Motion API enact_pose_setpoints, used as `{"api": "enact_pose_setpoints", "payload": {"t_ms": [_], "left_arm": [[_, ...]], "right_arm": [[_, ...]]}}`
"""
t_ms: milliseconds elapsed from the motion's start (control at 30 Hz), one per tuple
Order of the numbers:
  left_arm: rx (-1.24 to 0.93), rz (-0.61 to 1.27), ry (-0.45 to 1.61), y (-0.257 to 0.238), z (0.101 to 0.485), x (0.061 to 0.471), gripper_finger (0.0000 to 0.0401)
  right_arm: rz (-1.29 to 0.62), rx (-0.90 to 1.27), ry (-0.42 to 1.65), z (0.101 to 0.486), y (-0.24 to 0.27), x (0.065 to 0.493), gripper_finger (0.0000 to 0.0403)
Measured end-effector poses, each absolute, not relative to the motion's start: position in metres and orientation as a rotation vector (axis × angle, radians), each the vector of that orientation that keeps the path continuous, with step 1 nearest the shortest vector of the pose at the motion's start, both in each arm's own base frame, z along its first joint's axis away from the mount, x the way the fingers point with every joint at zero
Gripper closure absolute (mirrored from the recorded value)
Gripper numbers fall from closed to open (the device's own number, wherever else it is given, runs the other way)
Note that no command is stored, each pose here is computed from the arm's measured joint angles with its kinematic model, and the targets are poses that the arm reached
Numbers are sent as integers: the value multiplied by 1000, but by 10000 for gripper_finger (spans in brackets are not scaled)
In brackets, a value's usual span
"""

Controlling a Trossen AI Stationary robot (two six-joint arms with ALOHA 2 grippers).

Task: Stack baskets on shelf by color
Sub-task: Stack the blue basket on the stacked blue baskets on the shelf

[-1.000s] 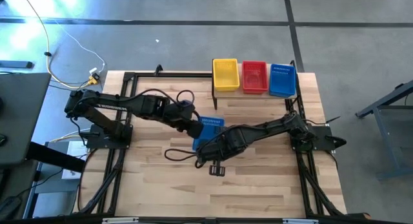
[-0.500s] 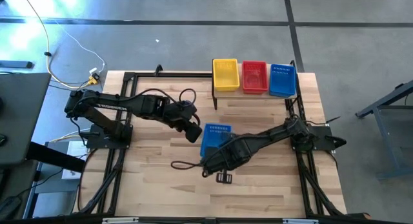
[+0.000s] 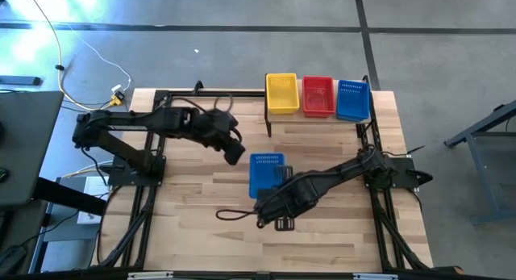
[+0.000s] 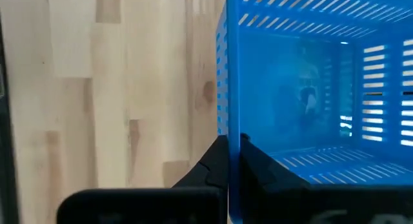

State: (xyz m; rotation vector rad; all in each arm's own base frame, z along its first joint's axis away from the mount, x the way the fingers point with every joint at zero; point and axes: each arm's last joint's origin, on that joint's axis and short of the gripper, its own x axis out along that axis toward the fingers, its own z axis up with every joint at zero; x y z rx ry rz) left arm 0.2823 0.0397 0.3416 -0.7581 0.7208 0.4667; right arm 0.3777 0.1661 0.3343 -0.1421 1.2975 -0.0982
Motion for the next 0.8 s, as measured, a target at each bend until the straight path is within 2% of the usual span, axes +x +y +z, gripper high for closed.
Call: {"api": "enact_pose_setpoints", "payload": {"t_ms": [267,400,533,800], "left_arm": [[-731,512,622,58,366,249,256],[-706,532,588,65,374,238,256],[-700,548,557,68,379,230,256],[-670,576,554,78,379,227,256]], "right_arm": [[-166,-227,1219,359,131,374,403],[-229,-225,1255,362,103,358,403],[-317,-220,1290,364,77,322,403],[-422,-238,1231,381,40,239,403]]}}
